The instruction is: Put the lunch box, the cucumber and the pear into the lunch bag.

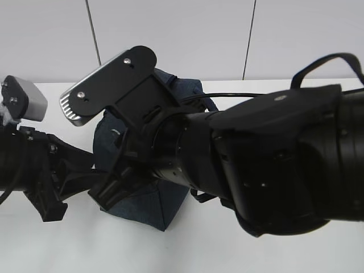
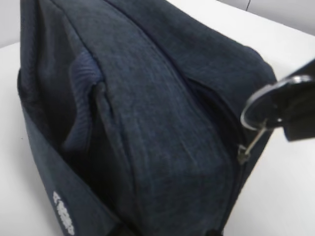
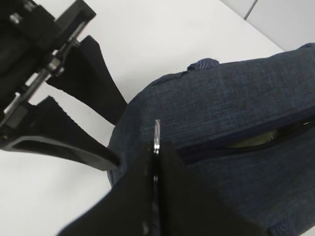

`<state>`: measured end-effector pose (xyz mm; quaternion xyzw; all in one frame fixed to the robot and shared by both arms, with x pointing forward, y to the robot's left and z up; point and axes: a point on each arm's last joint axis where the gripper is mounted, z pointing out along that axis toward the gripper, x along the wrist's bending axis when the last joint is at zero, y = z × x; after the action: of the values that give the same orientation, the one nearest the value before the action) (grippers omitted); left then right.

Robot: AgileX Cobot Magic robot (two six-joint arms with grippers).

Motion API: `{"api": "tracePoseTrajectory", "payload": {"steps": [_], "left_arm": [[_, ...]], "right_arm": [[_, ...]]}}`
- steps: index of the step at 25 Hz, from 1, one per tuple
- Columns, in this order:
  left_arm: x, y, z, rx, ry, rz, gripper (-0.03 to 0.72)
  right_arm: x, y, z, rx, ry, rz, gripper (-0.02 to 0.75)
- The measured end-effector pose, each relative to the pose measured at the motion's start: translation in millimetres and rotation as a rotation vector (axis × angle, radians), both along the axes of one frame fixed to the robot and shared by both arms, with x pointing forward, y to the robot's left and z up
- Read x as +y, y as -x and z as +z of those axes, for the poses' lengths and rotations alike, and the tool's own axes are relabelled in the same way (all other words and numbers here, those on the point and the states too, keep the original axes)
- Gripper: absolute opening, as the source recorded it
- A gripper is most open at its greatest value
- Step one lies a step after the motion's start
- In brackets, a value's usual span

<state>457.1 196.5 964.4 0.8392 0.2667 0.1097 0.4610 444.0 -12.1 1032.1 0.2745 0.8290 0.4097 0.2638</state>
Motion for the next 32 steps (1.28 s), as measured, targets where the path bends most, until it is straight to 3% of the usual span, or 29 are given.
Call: {"api": "tracePoseTrajectory", "payload": {"steps": [4, 8, 10, 22, 32], "left_arm": [[-3, -4, -4, 0.047, 0.064, 0.027, 0.276], [-3, -6, -6, 0.065, 0.088, 0.058, 0.049], [-3, -6, -6, 0.066, 0.090, 0.061, 0.009], [-4, -7, -5, 0.059, 0.087, 0.046, -0.006], [-4, -5, -5, 0.056, 0.078, 0.022, -0.006]], "right_arm": [[1, 1, 0, 0.003, -0.005, 0.009, 0.006], [1, 1, 0, 0.003, -0.006, 0.011, 0.005], [1, 0, 1, 0.002, -0.006, 0.009, 0.006], [-9, -30, 30, -0.051, -0.070, -0.120, 0.006], [-55, -88, 30, 0.054, -0.284, -0.182, 0.006]]}}
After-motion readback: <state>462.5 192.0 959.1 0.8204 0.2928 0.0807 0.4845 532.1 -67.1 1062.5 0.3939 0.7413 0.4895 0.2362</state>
